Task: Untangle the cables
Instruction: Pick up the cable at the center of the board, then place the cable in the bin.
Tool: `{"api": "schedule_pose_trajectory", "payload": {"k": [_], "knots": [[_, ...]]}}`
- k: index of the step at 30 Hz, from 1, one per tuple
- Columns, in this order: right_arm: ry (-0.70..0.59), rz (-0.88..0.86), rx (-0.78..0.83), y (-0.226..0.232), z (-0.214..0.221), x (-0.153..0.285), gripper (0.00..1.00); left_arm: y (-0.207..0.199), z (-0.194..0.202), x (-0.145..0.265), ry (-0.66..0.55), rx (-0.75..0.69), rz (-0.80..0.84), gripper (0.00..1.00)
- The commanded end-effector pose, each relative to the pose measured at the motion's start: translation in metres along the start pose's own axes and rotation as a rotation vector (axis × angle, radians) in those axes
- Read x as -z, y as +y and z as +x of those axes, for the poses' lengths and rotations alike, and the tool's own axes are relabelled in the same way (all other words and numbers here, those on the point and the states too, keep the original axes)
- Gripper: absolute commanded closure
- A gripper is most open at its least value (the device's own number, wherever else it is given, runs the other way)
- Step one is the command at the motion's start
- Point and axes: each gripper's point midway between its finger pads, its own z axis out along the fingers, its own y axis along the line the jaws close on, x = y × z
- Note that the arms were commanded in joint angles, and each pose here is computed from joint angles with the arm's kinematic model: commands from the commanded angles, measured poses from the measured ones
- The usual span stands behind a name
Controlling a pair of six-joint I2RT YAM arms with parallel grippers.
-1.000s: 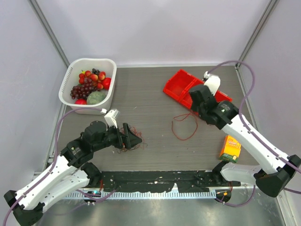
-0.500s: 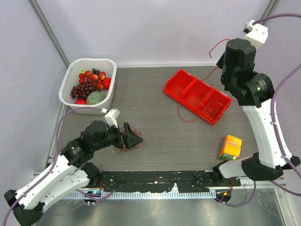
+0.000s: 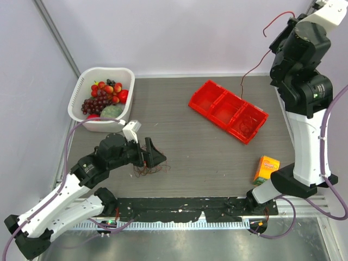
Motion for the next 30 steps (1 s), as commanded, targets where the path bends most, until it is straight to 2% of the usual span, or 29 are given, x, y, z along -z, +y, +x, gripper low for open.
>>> {"api": "schedule_pose_trajectory", "payload": {"k": [1,4,9,21,30], "knots": [[-0.144,-0.026,-0.081,-0.008,-0.057,0.013,0.99,-0.012,-0.014,-0.001,-0.020,-0.045,0.026,0.00],[-0.197,-0.092,-0.133,-0.008,-0.080,0.028,0.99,-0.012,-0.015,-0.003,-0.018,-0.049,0.021,0.00],[-0.255,-0.059,-0.112,-0.022,-0.096,0.034,0.99,-0.014,-0.015,-0.006,-0.020,-0.038,0.033,0.00],[-0.238,0.083,0.042,-0.021,-0.051,-0.004,0.99,-0.017,-0.014,-0.003,-0.022,-0.022,0.052,0.00],[-0.252,0.154,0.089,-0.037,-0.042,-0.030,0.99,-0.017,-0.013,-0.002,-0.011,-0.028,0.050,0.00]]}}
